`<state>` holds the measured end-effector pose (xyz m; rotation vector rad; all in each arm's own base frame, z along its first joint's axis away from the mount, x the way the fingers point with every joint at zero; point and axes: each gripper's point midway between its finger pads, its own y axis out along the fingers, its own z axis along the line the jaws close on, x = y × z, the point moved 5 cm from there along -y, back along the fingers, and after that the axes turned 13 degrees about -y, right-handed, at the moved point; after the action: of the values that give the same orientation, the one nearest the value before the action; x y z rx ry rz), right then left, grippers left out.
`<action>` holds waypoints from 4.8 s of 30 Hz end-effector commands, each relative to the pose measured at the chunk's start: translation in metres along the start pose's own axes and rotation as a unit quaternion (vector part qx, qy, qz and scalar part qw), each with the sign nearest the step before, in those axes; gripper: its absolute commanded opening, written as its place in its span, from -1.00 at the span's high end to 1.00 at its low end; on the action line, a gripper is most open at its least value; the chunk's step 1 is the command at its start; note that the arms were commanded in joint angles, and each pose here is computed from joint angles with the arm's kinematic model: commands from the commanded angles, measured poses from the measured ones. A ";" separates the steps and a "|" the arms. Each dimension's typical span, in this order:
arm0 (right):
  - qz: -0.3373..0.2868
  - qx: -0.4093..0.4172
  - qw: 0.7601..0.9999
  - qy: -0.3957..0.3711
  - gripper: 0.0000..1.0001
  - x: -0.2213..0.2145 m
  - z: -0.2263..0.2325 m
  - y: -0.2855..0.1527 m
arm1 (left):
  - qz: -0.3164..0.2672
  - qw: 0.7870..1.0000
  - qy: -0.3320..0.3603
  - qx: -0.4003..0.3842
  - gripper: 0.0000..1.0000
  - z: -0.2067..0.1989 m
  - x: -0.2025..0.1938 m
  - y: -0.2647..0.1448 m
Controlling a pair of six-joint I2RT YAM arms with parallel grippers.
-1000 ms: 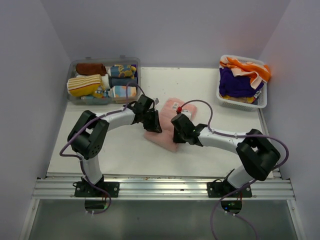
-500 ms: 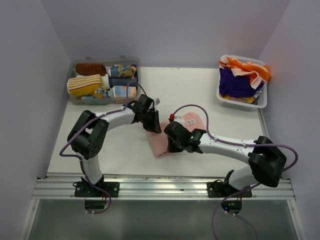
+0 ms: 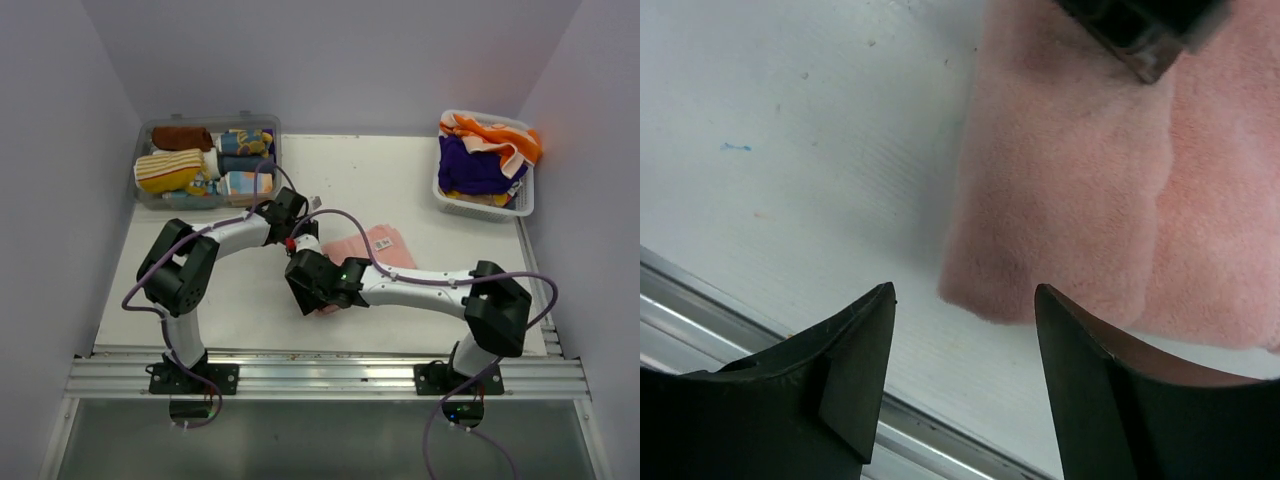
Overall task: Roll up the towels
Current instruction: Roll the towel
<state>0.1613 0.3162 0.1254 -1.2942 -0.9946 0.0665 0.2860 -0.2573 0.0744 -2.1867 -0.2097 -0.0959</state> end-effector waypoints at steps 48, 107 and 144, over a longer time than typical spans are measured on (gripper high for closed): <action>-0.022 0.082 0.995 0.055 1.00 -0.022 -0.017 0.041 | -0.090 0.990 -0.097 -0.047 -0.60 0.027 0.005 -0.089; -0.049 -0.014 0.992 -0.119 -0.09 0.030 0.006 0.055 | -0.083 0.975 -0.205 0.016 1.00 0.031 -0.016 -0.048; -0.124 0.369 0.875 0.289 1.00 0.026 -0.033 0.015 | -0.131 0.978 -0.155 -0.056 0.01 0.001 -0.007 -0.113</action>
<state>0.2039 0.3020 0.0997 -0.6131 -0.5404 -0.1026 0.2528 -0.1844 0.1406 -2.1840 -0.6963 0.1876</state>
